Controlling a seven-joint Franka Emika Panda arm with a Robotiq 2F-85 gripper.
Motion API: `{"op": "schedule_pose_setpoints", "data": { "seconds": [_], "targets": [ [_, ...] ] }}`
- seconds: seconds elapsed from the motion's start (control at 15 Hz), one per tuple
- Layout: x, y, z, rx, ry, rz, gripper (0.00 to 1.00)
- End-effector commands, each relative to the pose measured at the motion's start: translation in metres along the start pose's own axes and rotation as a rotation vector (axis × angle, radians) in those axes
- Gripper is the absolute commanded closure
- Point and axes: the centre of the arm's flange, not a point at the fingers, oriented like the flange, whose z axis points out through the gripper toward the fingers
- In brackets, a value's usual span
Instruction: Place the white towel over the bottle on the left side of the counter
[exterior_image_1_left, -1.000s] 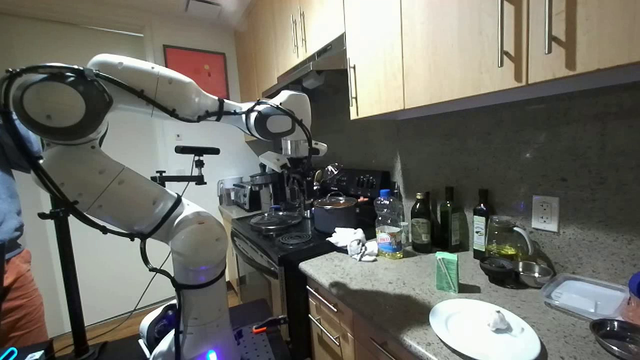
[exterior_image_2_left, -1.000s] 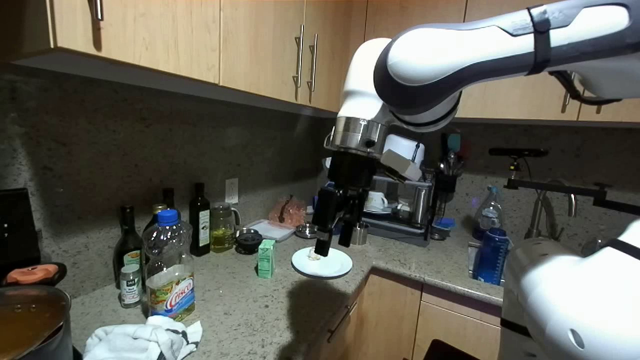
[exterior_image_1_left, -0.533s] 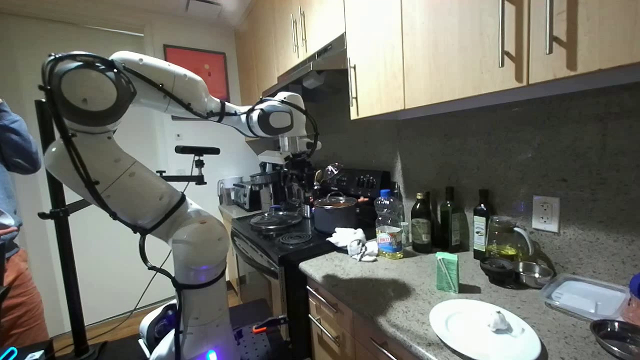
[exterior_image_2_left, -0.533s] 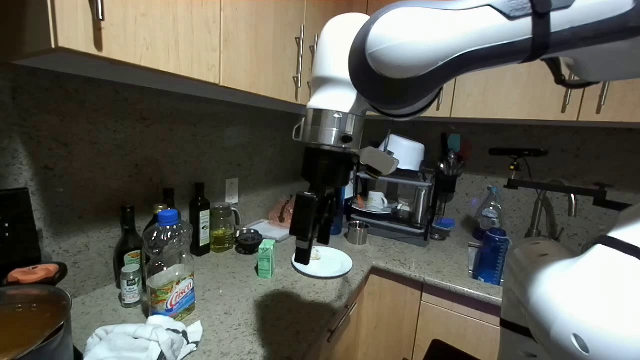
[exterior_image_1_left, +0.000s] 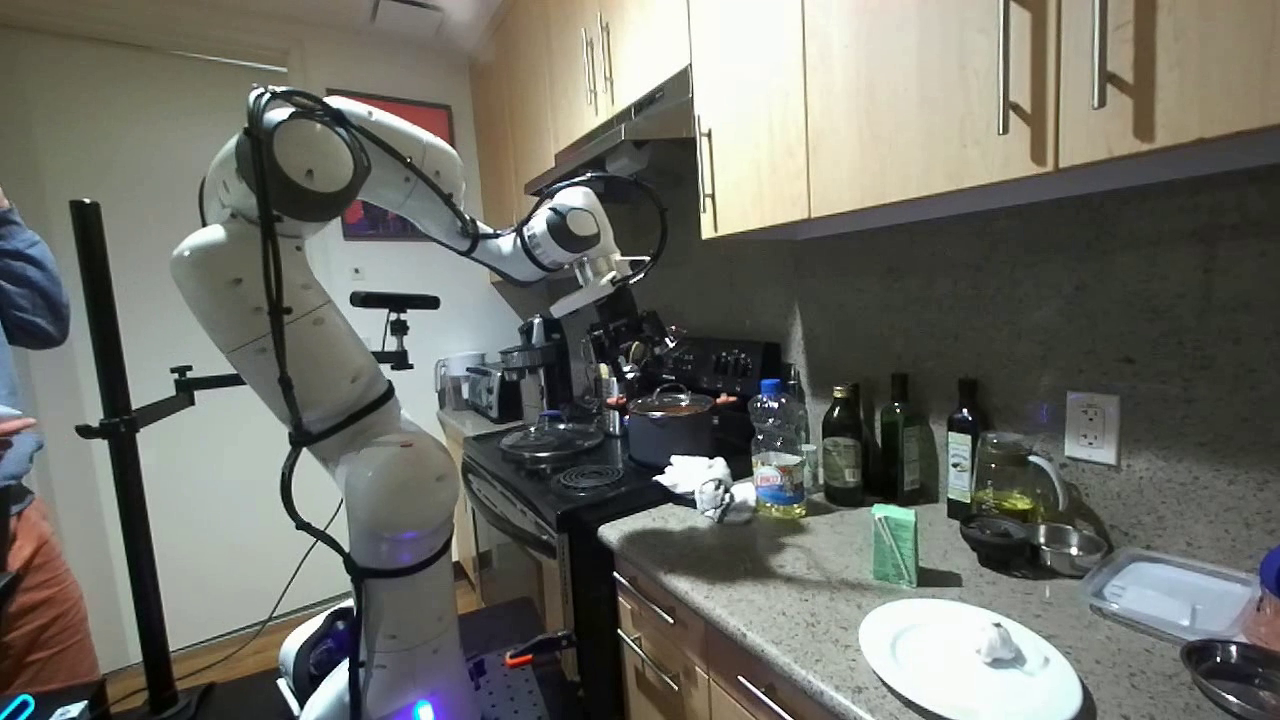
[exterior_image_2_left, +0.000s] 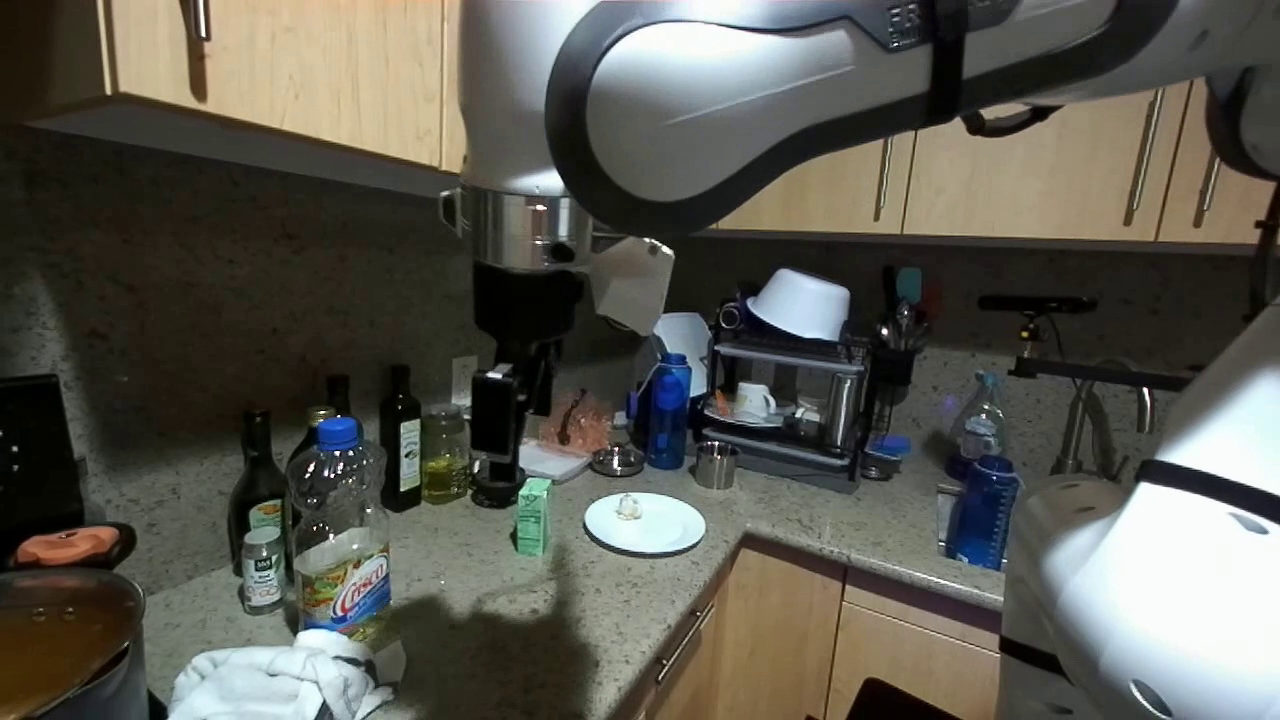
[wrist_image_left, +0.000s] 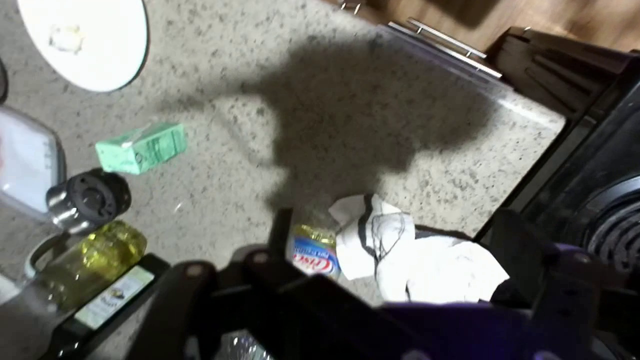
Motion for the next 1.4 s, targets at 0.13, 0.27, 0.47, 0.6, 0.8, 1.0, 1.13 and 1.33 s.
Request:
{"op": "schedule_pose_setpoints", "data": {
  "seconds": [0.13,0.27,0.47,0.6,0.8,1.0,1.13,1.33],
  "targets": [
    [0.014,-0.004,-0.01,-0.056,0.069,-0.04,0.0],
    [0.013,-0.003,-0.012,-0.061,0.076,-0.04,0.0],
    [0.02,-0.003,-0.006,-0.043,0.027,-0.044,0.0],
    [0.046,-0.01,0.009,-0.016,0.046,-0.079,0.0],
    [0.093,-0.022,0.029,0.051,0.087,-0.146,0.0],
    [0.125,-0.038,0.054,0.104,0.074,-0.225,0.0],
    [0.136,-0.046,0.072,0.135,0.046,-0.256,0.0],
    [0.144,-0.057,0.097,0.185,0.02,-0.277,0.0]
  ]
}}
